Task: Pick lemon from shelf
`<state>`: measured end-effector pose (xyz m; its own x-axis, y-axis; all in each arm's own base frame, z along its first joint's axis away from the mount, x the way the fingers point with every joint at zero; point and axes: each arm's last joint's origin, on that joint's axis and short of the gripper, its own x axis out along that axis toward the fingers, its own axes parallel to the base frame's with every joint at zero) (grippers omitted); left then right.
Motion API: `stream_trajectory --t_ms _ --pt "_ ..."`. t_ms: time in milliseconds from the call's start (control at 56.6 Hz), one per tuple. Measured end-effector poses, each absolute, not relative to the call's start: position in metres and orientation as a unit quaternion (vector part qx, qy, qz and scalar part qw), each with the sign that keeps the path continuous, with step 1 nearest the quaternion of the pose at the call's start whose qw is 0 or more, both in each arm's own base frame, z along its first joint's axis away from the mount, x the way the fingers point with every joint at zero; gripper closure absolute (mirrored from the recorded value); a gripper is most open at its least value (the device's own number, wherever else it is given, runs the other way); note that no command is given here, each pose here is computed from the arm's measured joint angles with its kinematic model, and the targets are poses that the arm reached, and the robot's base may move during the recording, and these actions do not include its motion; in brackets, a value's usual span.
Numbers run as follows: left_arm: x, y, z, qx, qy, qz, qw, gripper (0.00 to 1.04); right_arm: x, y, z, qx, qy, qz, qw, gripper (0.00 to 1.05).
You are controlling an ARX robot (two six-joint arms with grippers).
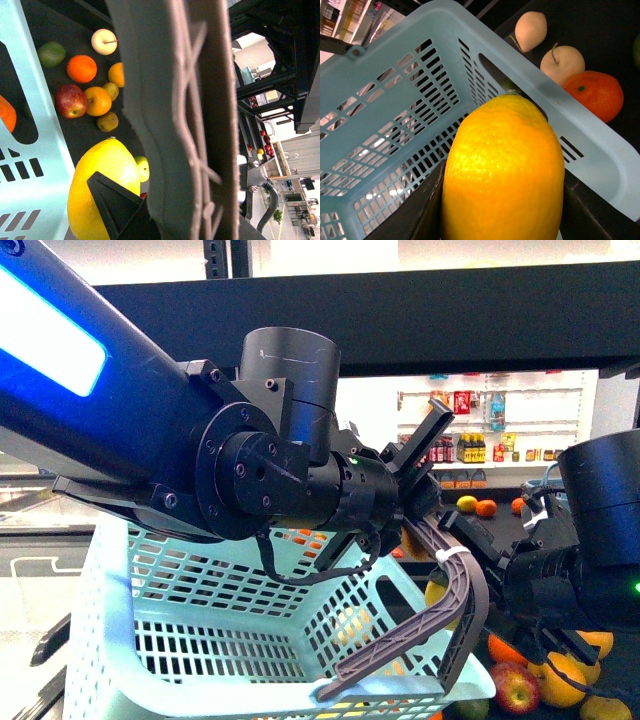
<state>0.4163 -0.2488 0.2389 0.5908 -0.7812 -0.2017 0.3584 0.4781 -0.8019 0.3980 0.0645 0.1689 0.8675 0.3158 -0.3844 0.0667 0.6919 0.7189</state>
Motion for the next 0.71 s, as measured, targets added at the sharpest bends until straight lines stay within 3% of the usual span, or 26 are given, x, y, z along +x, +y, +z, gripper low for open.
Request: stream_trajectory --t_ms 406,707 --pt "0.411 -0.256 0.24 -0.378 0.298 -0.367 0.796 0.98 0.379 0.006 0.17 0.49 0.21 0.025 0.846 0.52" --pt "0.411 -0.256 0.24 -0.38 0.298 -0.366 0.795 0.98 0.38 0.019 0.166 0.501 0.22 0.036 0.836 0.52"
